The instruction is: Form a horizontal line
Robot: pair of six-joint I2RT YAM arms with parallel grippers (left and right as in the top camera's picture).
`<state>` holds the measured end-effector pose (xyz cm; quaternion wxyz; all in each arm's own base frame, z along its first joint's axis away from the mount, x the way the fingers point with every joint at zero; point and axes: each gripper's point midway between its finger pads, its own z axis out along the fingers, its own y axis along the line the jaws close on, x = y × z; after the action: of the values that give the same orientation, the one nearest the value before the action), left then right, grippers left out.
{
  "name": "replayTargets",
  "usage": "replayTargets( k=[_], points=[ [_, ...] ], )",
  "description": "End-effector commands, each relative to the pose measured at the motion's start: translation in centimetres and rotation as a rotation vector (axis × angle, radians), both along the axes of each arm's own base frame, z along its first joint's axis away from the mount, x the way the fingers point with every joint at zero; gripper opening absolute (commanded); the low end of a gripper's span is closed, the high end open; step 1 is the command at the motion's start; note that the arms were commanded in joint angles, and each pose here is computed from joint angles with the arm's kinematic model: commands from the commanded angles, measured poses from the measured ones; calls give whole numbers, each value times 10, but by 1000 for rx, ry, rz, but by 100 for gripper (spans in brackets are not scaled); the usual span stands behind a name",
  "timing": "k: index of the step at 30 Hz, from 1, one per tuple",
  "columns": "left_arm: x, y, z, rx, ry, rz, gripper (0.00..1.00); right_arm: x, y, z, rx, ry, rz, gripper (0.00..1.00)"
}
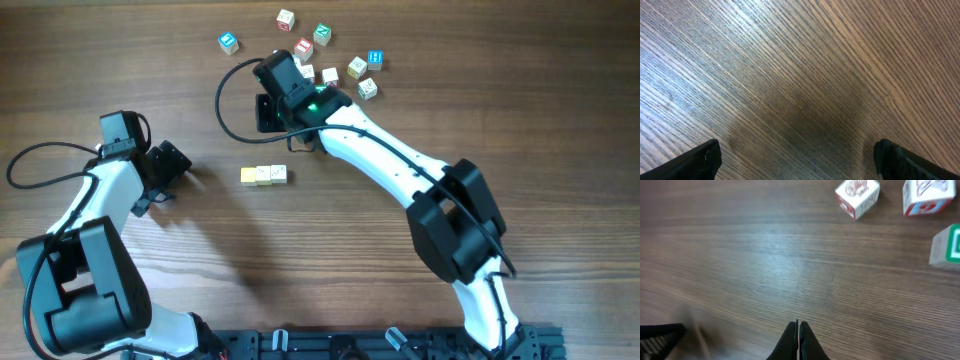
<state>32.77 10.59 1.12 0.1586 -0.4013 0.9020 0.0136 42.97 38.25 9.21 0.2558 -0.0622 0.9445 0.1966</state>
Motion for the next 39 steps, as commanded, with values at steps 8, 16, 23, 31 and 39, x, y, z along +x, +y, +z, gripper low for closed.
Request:
replayTargets(
  k=[8, 16, 23, 31, 39],
  points=[
    [-2, 2, -3, 5, 11, 6, 100, -7, 1, -25, -44, 21, 19, 5],
    [-2, 2, -3, 5, 11, 6, 100, -14, 1, -34, -50, 54, 34, 4],
    [-2, 2, -3, 5, 11, 6, 100, -27, 4, -74, -68, 145, 41, 4],
    [-2, 2, -3, 5, 11, 6, 100, -45, 6, -79, -50, 231, 83, 4],
    [-2, 2, -3, 5, 10, 7, 100, -57, 5, -82, -46, 292, 96, 4]
  ],
)
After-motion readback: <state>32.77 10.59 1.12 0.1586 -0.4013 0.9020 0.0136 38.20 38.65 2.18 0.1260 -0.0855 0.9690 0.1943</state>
